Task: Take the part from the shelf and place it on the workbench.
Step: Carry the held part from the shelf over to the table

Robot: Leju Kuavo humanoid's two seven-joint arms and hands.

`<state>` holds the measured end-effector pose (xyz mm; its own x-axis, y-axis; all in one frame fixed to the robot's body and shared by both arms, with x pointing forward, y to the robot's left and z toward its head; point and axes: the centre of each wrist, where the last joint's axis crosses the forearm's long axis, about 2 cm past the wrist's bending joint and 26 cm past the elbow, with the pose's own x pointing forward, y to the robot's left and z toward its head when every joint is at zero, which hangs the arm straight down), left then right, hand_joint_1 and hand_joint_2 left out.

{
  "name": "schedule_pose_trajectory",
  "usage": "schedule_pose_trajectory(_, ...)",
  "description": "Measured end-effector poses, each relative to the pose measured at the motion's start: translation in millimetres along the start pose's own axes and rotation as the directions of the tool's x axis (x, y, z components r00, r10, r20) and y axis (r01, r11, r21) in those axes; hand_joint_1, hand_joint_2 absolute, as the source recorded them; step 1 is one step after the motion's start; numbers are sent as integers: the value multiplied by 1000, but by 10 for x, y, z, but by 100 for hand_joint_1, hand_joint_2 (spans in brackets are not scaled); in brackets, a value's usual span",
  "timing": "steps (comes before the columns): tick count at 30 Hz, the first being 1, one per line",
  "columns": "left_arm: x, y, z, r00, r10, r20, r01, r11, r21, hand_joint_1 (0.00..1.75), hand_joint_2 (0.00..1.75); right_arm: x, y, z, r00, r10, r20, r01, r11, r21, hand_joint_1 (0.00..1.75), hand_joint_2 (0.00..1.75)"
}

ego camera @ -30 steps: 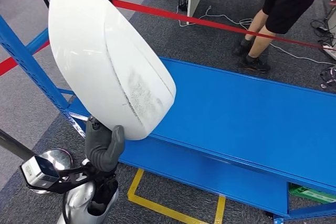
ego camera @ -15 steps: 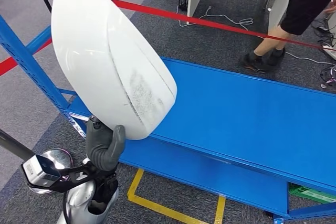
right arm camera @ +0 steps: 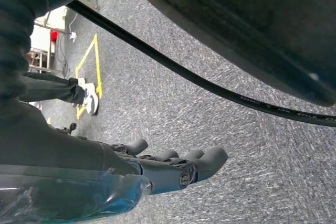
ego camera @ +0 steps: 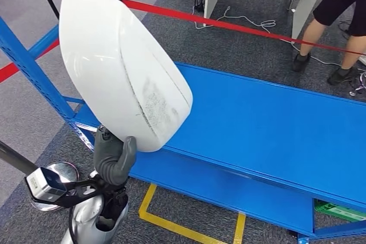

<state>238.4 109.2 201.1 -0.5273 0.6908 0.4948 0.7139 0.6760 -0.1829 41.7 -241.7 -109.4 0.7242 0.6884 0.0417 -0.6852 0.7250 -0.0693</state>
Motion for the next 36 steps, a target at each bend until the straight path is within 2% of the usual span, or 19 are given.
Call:
schedule_pose_trajectory(17, 1, 34, 11, 1000, -8, 0, 8, 1000, 11, 175, 175, 5, -11, 0, 999, -12, -34, 10, 999, -38, 0, 175)
schedule_pose_trajectory(21, -3, 45, 20, 1000, -1, -1, 2, 1000, 16, 175, 175, 11, -13, 2, 997, -26, -74, 21, 998, -62, 0, 175)
schedule_pose_trajectory(27, -9, 18, 3, 998, 61, 3, -61, 998, 6, 175, 175, 49, -15, 6, 984, -85, -154, 73, 994, -80, 0, 175)
schedule_pose_trajectory(36, -21, -30, 19, 998, 61, 0, -61, 998, -1, 175, 175, 12, -27, 2, 945, -260, -198, 249, 965, -78, 0, 175)
